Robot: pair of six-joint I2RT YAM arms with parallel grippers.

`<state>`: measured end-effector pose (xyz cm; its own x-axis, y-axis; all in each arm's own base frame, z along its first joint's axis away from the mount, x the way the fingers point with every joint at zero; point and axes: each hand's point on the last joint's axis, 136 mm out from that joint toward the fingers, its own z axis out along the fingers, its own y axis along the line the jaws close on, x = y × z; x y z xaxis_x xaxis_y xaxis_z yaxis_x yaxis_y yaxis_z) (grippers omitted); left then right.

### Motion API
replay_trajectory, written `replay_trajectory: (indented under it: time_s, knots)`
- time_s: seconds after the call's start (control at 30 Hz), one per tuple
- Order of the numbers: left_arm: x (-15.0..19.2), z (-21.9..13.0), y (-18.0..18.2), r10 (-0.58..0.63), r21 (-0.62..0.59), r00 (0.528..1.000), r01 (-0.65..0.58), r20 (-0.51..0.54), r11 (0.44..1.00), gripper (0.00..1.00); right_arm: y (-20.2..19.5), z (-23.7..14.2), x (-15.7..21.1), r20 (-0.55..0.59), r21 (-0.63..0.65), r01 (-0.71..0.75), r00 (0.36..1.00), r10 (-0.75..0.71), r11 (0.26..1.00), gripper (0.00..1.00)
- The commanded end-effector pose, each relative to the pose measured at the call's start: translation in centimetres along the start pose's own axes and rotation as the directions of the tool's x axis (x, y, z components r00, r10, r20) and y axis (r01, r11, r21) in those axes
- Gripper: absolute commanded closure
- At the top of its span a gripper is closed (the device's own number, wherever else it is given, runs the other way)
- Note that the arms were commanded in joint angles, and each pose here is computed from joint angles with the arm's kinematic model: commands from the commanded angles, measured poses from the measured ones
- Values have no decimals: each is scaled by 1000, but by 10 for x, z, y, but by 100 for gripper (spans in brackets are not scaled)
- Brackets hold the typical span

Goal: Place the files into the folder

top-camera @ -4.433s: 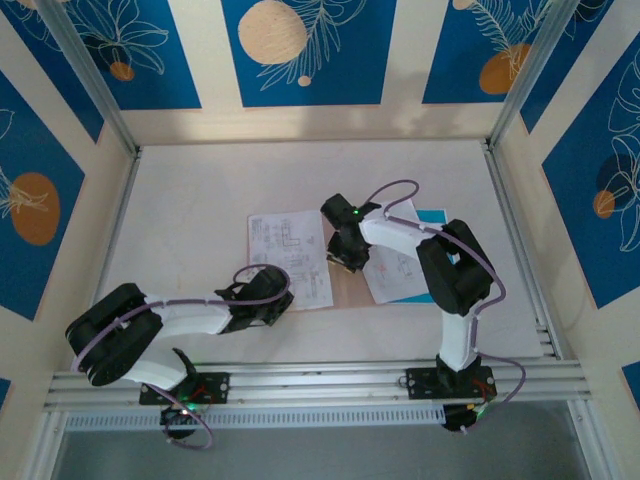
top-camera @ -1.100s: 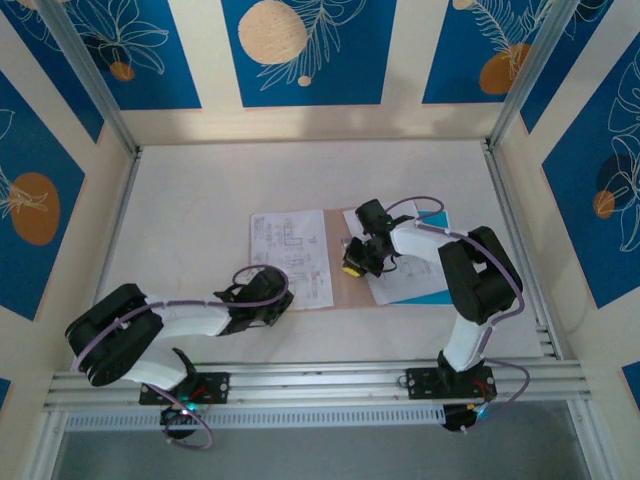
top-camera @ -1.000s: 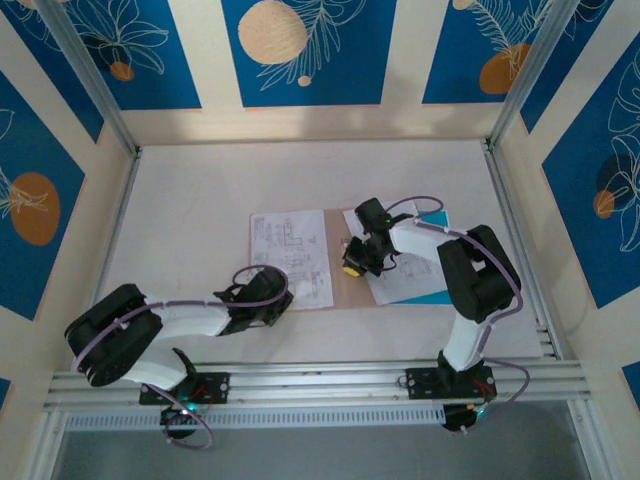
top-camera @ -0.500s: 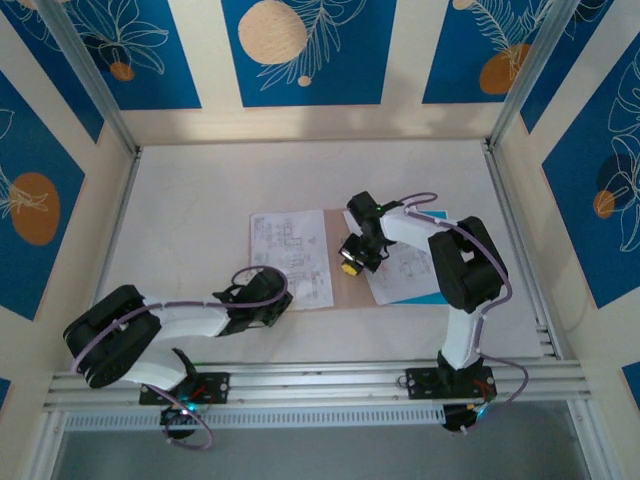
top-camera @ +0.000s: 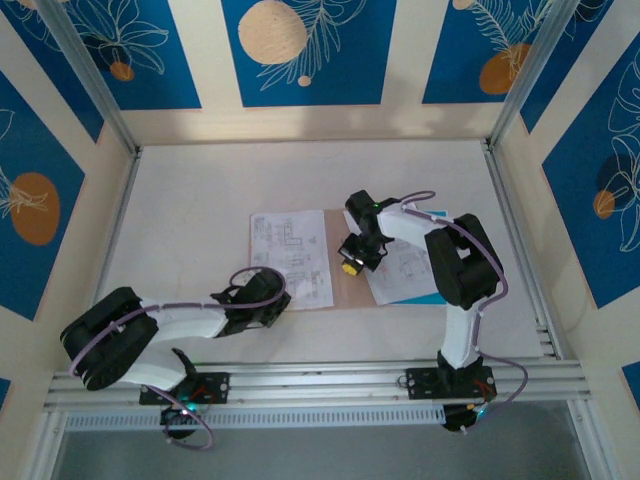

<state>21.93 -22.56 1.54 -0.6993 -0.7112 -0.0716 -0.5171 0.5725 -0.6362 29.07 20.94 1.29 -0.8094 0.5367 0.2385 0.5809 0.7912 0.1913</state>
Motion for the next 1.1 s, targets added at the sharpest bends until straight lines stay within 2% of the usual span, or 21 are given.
replay_trajectory:
  time_s: [0.0, 0.27, 0.53, 0.7, 0.8, 0.9, 1.07]
  knots:
    - [-14, -6, 84, -6, -288, 998, 24, 62, 957, 100, -102, 28, -28, 124, 377, -197, 979, 162, 905, 100]
    - [-15, -6, 87, -15, -294, 998, 34, 66, 955, 100, -46, -19, -31, 187, 191, -104, 980, 68, 976, 100]
    - [-14, -5, 84, -9, -286, 998, 25, 58, 958, 100, 29, -51, -13, 98, -102, 21, 995, -11, 995, 100]
    - [-13, -4, 81, -4, -275, 999, 17, 47, 961, 100, 39, -69, -9, 101, -203, 23, 995, -3, 979, 61]
    - [-12, -3, 79, 0, -272, 999, 12, 43, 962, 100, 34, -78, -4, 115, -228, 20, 993, 7, 973, 45]
    - [-11, -1, 77, 3, -269, 999, 7, 39, 963, 100, 31, -74, 3, 91, -282, -6, 995, 33, 959, 40]
    - [-10, 2, 75, 5, -266, 999, 4, 32, 964, 100, 40, -57, 15, 24, -321, -45, 998, 56, 946, 43]
